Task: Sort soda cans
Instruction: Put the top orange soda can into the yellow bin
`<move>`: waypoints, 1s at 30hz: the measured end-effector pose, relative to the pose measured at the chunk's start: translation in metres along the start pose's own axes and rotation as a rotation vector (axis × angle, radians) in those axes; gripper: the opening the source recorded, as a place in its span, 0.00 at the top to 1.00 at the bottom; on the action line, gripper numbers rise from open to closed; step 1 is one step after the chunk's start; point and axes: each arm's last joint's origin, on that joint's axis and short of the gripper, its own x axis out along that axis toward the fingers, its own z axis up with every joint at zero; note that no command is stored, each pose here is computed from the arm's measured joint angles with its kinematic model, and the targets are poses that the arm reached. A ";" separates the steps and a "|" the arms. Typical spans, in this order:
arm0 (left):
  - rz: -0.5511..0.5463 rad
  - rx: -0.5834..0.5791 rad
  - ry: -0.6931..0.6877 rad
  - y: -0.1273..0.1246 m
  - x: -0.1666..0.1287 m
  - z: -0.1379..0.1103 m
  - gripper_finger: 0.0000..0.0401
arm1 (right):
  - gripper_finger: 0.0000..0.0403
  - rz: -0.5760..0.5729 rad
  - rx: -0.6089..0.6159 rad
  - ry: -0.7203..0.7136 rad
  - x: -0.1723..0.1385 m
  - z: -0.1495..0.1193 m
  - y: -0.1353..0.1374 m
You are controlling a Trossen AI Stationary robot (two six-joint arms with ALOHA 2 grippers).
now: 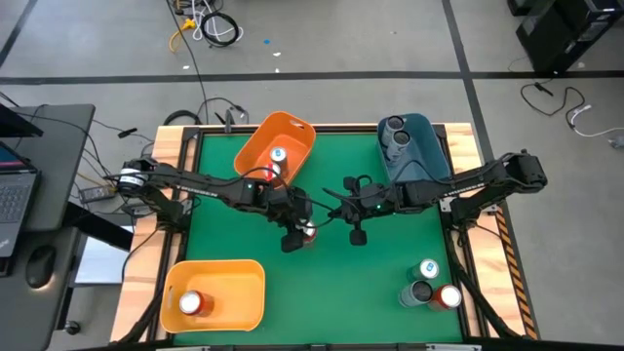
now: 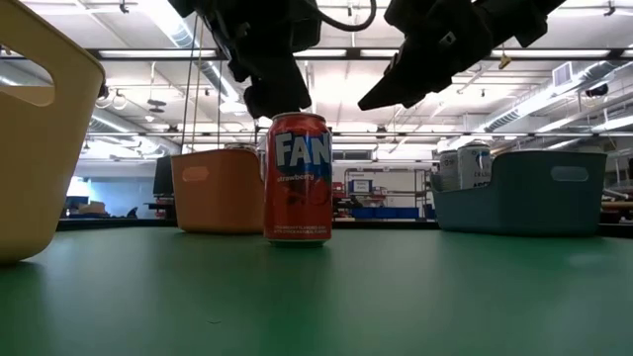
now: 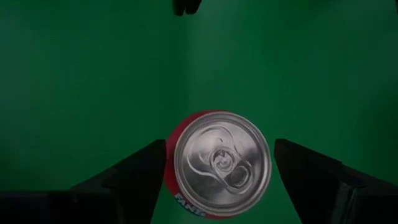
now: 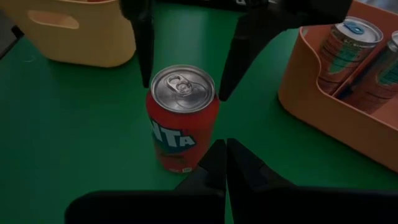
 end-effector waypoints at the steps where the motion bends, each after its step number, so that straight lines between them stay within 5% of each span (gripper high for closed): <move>1: 0.005 0.006 -0.002 0.000 0.000 0.000 0.24 | 1.00 0.000 0.000 0.000 0.000 0.000 0.000; 17: -0.014 -0.124 0.059 -0.006 0.004 -0.006 0.24 | 1.00 0.000 0.000 0.005 0.000 0.000 0.000; 30: -0.042 -0.049 0.039 -0.015 0.002 0.002 0.24 | 1.00 0.000 0.000 0.004 0.000 0.000 0.000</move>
